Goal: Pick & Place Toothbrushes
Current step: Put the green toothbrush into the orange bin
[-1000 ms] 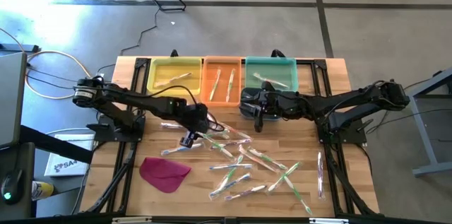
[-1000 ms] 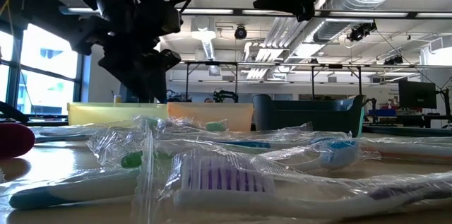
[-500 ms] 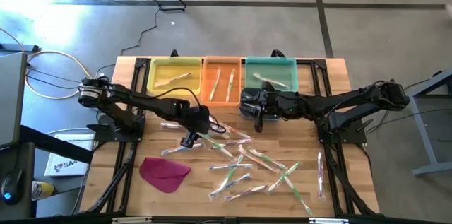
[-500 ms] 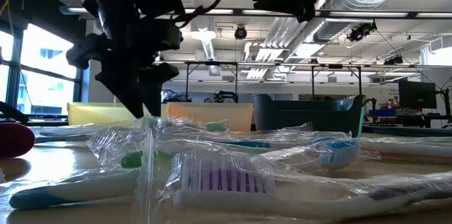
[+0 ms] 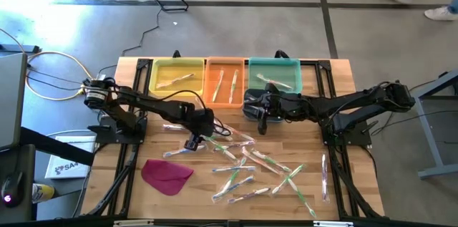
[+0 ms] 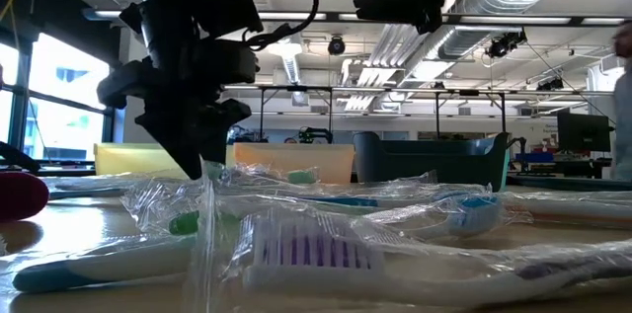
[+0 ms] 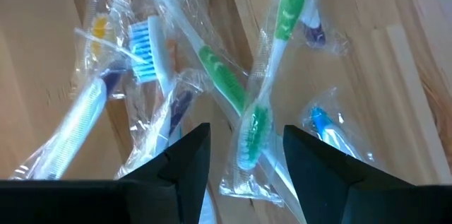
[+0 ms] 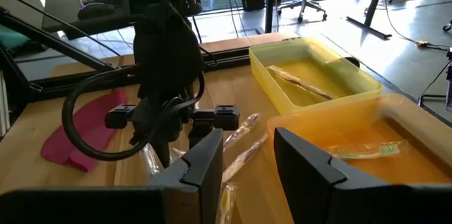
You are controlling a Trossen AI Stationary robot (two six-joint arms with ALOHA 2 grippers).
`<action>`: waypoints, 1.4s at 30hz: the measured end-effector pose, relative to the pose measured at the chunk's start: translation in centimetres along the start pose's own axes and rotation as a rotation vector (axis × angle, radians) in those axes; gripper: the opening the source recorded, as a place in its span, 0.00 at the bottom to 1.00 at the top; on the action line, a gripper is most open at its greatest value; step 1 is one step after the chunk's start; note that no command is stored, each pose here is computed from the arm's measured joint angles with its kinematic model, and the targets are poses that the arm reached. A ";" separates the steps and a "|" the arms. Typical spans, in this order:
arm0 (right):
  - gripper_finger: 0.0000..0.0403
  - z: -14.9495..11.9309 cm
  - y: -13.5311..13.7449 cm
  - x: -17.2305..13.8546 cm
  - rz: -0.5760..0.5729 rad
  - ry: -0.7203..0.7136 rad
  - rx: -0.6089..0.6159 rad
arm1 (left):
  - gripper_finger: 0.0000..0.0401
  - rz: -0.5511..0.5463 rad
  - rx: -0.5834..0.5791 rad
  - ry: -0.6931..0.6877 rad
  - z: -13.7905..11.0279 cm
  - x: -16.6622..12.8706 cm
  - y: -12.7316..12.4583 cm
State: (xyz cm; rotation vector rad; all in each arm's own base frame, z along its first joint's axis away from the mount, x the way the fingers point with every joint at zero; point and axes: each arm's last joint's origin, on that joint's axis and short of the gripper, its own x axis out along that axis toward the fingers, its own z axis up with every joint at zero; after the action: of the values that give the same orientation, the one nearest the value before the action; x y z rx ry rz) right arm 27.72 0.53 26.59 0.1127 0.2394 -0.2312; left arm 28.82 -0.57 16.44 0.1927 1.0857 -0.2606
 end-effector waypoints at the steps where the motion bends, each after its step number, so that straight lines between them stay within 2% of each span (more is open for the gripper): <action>1: 0.30 0.0 0.0 0.0 0.000 0.000 0.000 | 0.44 -0.001 0.000 0.001 0.0 0.0 0.0; 7: 0.30 0.0 0.0 0.0 0.000 0.000 0.000 | 0.42 -0.002 0.000 0.001 0.0 0.0 0.0; 18: 0.30 0.0 0.0 0.0 0.000 0.000 0.000 | 0.22 -0.017 -0.007 -0.004 0.0 0.0 0.0; 37: 0.30 0.0 0.0 0.0 0.000 0.000 0.000 | 0.01 -0.030 -0.027 0.028 -0.3 -0.1 -0.1; 42: 0.30 0.0 0.0 0.0 0.000 0.000 0.000 | 0.00 -0.039 -0.029 0.043 -0.5 -0.1 -0.2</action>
State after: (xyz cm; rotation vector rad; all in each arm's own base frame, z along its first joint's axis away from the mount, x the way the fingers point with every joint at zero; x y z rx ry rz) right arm 27.72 0.53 26.60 0.1127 0.2390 -0.2315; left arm 28.33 -0.60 16.32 0.1518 1.1366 -0.2763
